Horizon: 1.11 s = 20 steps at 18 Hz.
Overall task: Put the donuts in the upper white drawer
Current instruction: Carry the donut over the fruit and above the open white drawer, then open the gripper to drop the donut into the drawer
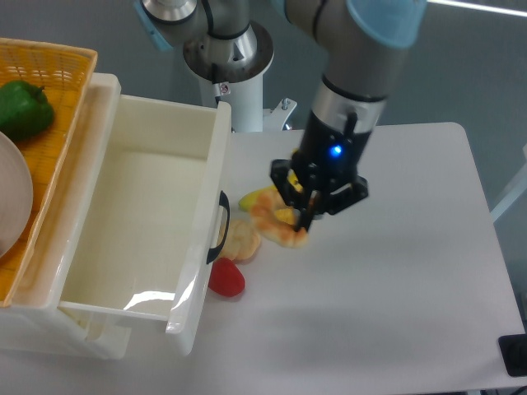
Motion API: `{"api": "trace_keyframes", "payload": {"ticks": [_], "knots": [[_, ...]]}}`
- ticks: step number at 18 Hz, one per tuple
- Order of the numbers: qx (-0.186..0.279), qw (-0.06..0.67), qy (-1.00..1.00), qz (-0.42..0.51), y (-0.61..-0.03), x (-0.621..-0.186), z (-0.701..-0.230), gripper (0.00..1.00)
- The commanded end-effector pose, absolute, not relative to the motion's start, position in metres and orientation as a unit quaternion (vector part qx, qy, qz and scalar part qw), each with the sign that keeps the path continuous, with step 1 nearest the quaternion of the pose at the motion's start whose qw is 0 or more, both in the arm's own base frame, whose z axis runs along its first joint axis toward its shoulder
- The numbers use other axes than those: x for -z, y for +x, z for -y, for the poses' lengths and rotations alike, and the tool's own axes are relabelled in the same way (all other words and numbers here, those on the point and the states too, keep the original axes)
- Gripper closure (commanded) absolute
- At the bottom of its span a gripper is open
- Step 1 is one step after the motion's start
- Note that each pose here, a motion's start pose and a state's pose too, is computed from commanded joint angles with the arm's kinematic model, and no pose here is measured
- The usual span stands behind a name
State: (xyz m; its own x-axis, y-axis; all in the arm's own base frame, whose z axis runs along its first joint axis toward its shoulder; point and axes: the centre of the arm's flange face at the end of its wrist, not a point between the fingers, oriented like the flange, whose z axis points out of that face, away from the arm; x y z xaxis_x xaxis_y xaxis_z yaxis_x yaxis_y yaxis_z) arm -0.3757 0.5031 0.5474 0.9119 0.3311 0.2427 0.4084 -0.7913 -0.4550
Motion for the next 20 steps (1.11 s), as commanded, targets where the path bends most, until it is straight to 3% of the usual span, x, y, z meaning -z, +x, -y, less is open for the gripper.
{"api": "trace_keyframes", "payload": {"ticks": [7, 12, 15, 17, 20], "knots": [[0.091, 0.228, -0.956, 0.16, -0.29, -0.528, -0.531, 0.9], [0.074, 0.196, -0.969, 0.13, -0.243, -0.516, -0.543, 0.86], [0.075, 0.188, -0.972, 0.122, -0.237, -0.508, -0.544, 0.68], [0.079, 0.184, -0.973, 0.119, -0.233, -0.502, -0.546, 0.45], [0.084, 0.176, -0.974, 0.115, -0.226, -0.494, -0.548, 0.24]]}}
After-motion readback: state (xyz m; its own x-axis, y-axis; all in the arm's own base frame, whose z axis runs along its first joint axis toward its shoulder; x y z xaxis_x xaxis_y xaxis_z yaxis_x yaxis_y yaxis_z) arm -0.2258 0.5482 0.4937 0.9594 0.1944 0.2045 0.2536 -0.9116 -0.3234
